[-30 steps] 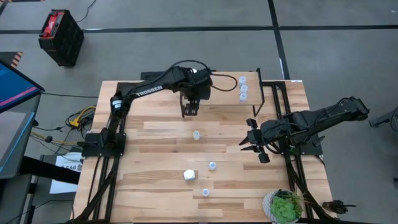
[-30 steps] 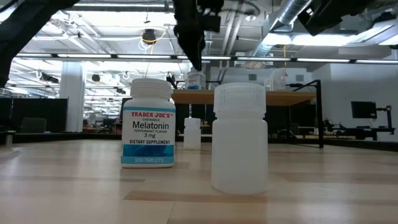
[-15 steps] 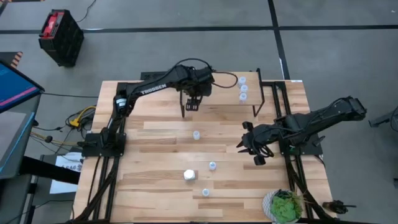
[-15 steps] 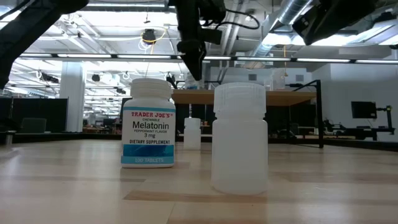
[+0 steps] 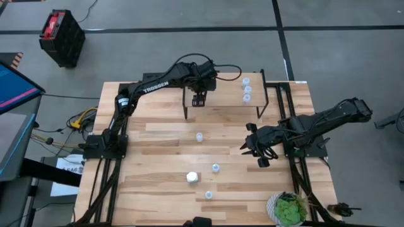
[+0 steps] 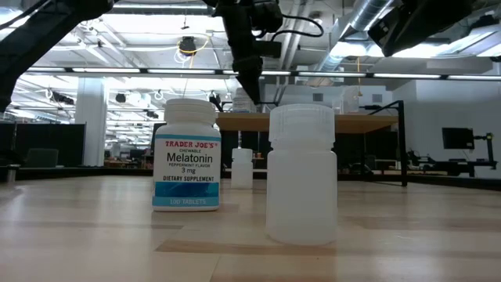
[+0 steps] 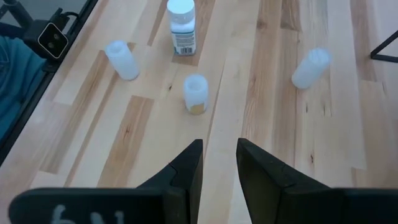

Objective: Pick and place medicine bottles onto shelf by color
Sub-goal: Put the left white blue pill bottle on the shelf aligned with the other white blue pill bottle, then put the white blue pill bottle on the shelf aligned with the other white blue pill bottles

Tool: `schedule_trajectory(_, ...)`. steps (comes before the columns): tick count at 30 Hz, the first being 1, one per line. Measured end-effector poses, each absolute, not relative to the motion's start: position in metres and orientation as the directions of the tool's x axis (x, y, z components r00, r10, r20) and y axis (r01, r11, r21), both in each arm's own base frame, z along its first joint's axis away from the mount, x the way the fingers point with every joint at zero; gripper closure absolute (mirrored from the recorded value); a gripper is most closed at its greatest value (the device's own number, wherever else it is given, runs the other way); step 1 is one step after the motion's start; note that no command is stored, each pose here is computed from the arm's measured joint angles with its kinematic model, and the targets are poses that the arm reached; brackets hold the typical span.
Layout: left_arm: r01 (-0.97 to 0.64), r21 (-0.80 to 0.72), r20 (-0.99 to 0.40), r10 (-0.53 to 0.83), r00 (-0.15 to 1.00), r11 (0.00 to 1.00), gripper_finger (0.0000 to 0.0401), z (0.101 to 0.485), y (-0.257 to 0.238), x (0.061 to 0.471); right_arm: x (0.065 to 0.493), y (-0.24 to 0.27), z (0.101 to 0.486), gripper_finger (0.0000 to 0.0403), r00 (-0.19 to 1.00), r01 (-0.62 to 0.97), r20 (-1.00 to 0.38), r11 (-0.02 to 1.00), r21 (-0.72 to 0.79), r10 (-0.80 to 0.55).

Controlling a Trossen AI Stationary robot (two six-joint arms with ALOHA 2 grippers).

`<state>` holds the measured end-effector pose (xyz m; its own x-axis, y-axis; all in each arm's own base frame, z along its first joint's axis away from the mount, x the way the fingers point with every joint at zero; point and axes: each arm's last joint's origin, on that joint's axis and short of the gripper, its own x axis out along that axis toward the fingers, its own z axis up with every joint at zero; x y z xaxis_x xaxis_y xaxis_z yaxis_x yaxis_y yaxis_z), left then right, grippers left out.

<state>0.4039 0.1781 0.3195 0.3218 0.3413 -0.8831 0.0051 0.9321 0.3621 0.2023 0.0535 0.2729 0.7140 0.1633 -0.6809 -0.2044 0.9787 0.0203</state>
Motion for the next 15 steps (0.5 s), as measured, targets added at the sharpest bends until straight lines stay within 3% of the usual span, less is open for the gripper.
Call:
schedule_trajectory(9,0.011,0.443,-0.858,0.42,0.295,0.897,0.0137,0.3208,0.1812,0.4039,0.2023,0.0535,0.273,0.0282,0.714,-0.198,-0.681,0.98,0.028,0.163)
schedule_trajectory(15,0.004,0.456,-0.834,0.427,0.349,0.89,0.0137,0.3239,0.1792,0.4097,0.2023,0.0535,0.2729,0.0282,0.714,-0.194,-0.681,0.98,0.032,0.163)
